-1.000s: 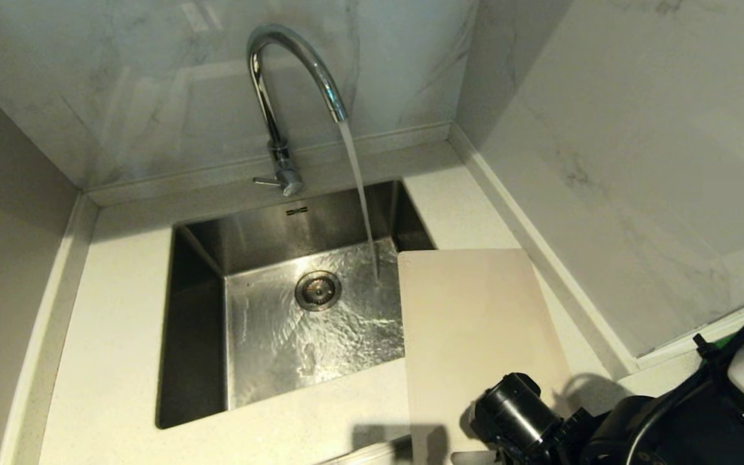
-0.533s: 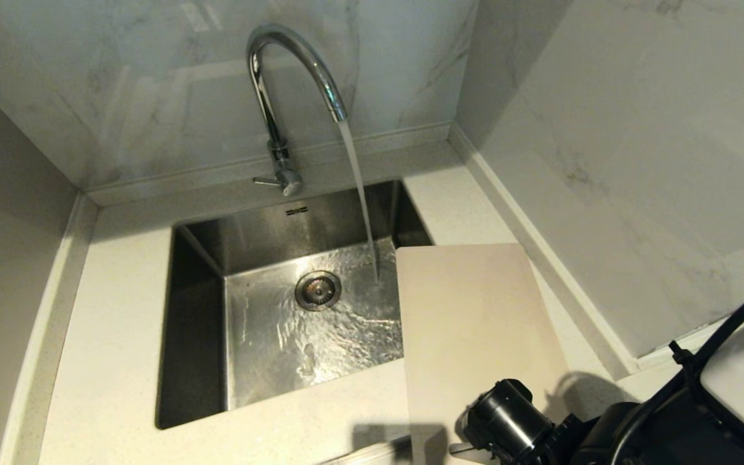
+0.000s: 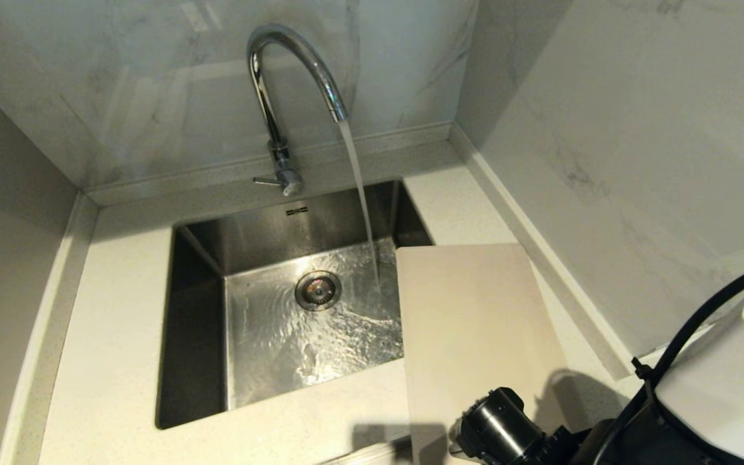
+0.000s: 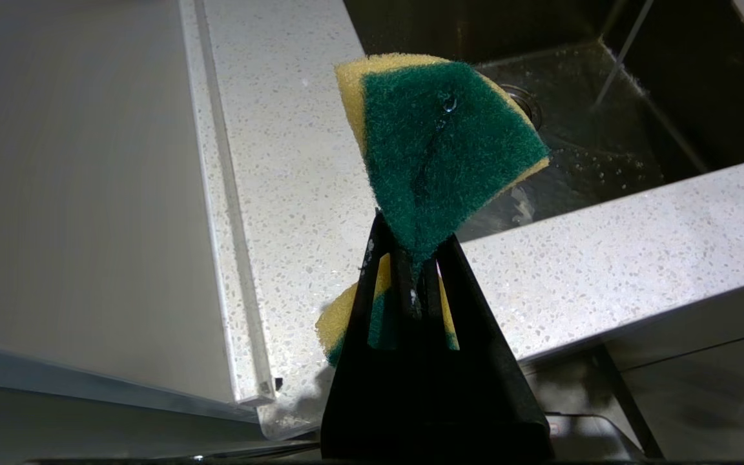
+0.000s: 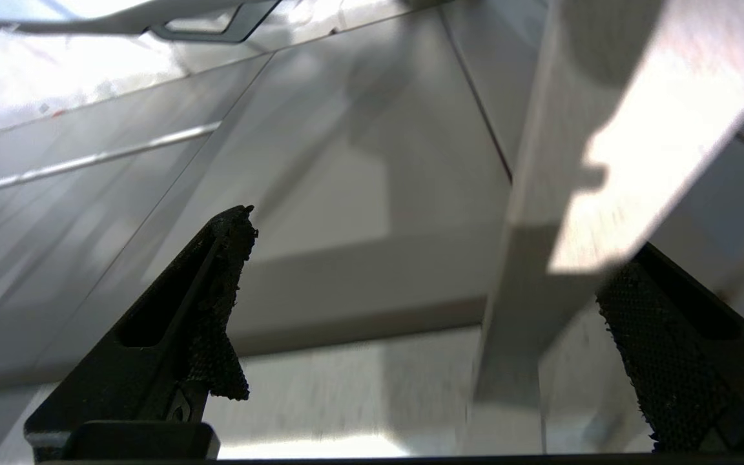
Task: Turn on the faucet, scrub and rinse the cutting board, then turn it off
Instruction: Pick up the cutting board
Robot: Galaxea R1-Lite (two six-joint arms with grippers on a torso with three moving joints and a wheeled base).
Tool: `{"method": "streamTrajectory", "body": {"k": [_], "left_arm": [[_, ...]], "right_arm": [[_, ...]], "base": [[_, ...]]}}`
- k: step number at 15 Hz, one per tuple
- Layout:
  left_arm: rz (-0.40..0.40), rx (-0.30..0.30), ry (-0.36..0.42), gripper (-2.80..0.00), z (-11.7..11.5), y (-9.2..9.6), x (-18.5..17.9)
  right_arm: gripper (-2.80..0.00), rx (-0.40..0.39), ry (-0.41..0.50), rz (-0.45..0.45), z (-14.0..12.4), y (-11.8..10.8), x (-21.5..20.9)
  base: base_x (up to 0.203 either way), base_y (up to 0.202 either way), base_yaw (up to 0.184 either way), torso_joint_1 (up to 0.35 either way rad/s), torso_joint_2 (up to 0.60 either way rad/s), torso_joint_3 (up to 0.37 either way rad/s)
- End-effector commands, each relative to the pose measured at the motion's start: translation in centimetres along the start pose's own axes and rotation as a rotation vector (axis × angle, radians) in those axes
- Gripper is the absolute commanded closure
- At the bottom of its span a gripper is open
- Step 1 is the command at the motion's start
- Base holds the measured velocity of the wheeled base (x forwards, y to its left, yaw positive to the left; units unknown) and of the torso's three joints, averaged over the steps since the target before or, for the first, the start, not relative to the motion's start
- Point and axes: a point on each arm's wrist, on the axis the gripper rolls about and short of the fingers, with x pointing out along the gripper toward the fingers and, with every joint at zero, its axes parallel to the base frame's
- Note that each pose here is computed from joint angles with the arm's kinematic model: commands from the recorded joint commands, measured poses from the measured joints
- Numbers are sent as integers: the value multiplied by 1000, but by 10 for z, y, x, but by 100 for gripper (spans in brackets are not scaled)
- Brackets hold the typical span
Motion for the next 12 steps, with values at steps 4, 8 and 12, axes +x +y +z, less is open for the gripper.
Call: {"method": "streamTrajectory", "body": {"k": [4,8,12], "left_arm": [[1,-1,1,0,0,0,0],[1,-1,1,0,0,0,0],[1,-1,2,0,0,0,0]], "right_arm": [[-280,-13,22,27,-3,10,13],[-280,-15,17,19,-1,12,23],[-280,-21,9,4,3,13,31]], "base": [[0,0,0,0,0,0],[0,0,0,0,0,0],[0,0,0,0,0,0]]}}
